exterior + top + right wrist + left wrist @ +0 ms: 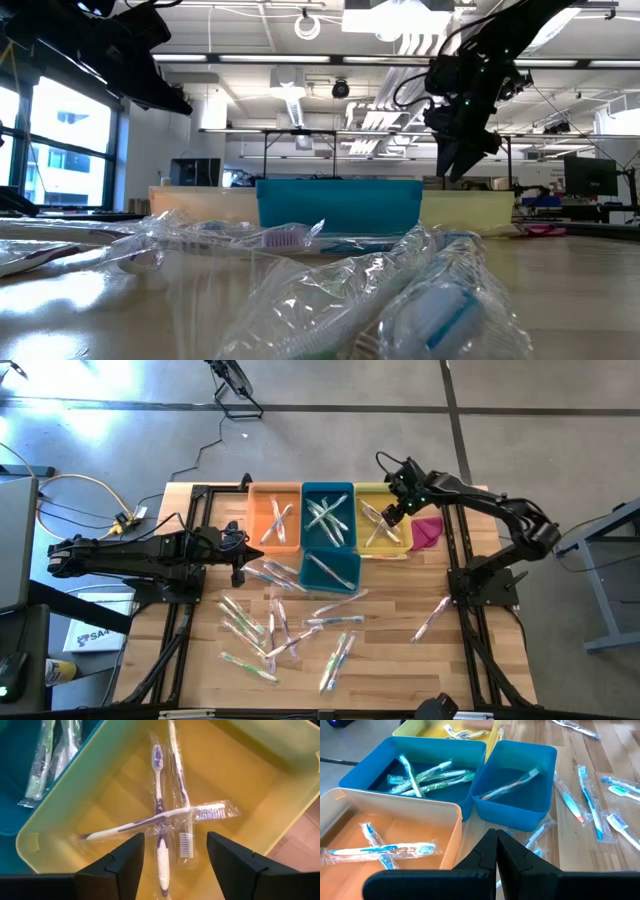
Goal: Pick & Place Toothbrushes
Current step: Put the violet toothbrush into the yellow bin
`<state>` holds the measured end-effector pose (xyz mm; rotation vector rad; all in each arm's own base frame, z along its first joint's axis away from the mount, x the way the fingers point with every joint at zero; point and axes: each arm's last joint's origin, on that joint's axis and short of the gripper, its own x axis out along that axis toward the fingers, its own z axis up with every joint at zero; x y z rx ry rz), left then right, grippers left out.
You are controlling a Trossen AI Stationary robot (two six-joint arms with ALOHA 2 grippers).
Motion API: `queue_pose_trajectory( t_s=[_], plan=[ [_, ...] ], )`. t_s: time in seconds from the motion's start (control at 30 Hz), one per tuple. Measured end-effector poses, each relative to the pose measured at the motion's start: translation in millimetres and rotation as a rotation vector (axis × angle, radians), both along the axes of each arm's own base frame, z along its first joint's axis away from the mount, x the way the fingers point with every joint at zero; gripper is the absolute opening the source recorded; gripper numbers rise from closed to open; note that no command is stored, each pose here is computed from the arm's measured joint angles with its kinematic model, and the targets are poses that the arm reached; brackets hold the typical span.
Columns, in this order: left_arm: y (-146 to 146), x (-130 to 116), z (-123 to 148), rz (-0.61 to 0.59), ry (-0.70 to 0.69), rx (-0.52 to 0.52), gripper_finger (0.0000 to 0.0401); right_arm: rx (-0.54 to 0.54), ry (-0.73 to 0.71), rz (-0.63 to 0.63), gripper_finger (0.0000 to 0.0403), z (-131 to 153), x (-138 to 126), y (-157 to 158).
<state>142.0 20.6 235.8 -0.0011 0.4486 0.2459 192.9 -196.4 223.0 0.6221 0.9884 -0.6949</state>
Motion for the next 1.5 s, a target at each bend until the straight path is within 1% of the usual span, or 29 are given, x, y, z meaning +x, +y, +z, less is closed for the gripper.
queue_pose_trajectory(
  t_s=[0.1,0.2,0.33,0.4,0.53,0.67,0.73,0.87,1.07,1.23,1.33,1.5],
  plan=[
    [0.0,0.0,0.0,0.000,0.000,0.000,0.0000,-0.007,-0.021,0.007,0.0185,5.0,-1.3,1.9],
    [0.1,-0.1,0.1,0.004,0.000,0.002,0.0000,0.016,-0.070,0.041,0.0160,9.4,-1.6,4.7],
    [0.2,0.1,0.4,0.008,-0.004,0.004,0.0000,0.028,-0.139,0.123,0.0117,17.4,-2.8,9.6],
    [0.3,0.1,0.4,0.008,-0.004,0.004,0.0000,0.019,-0.157,0.158,0.0093,20.8,-3.6,11.5],
    [0.3,0.0,0.4,0.011,-0.004,0.005,0.0000,-0.013,-0.167,0.185,0.0052,25.3,-4.8,12.8],
    [0.8,-0.1,0.4,0.026,-0.003,0.012,0.0000,-0.031,-0.177,0.196,0.0022,26.5,-4.0,12.0],
    [1.0,-0.1,0.5,0.033,-0.003,0.016,0.0000,-0.050,-0.177,0.228,0.0010,26.9,-3.6,11.8],
    [1.3,-0.2,0.5,0.040,-0.002,0.019,0.0000,-0.096,-0.226,0.304,0.0005,30.0,-0.1,9.9],
    [1.3,-0.2,0.5,0.047,-0.005,0.011,0.0000,-0.143,-0.345,0.355,0.0004,37.3,6.7,6.1],
    [1.5,-0.3,0.5,0.059,-0.009,0.000,0.0000,-0.207,-0.443,0.401,0.0004,45.2,15.2,4.7],
    [2.9,-0.7,0.6,0.117,-0.015,-0.003,0.0000,-0.248,-0.485,0.446,0.0004,49.8,25.0,10.3],
    [5.5,-1.7,1.0,0.253,-0.052,-0.061,0.0000,-0.314,-0.548,0.511,0.0004,57.1,39.6,20.3]
  ],
)
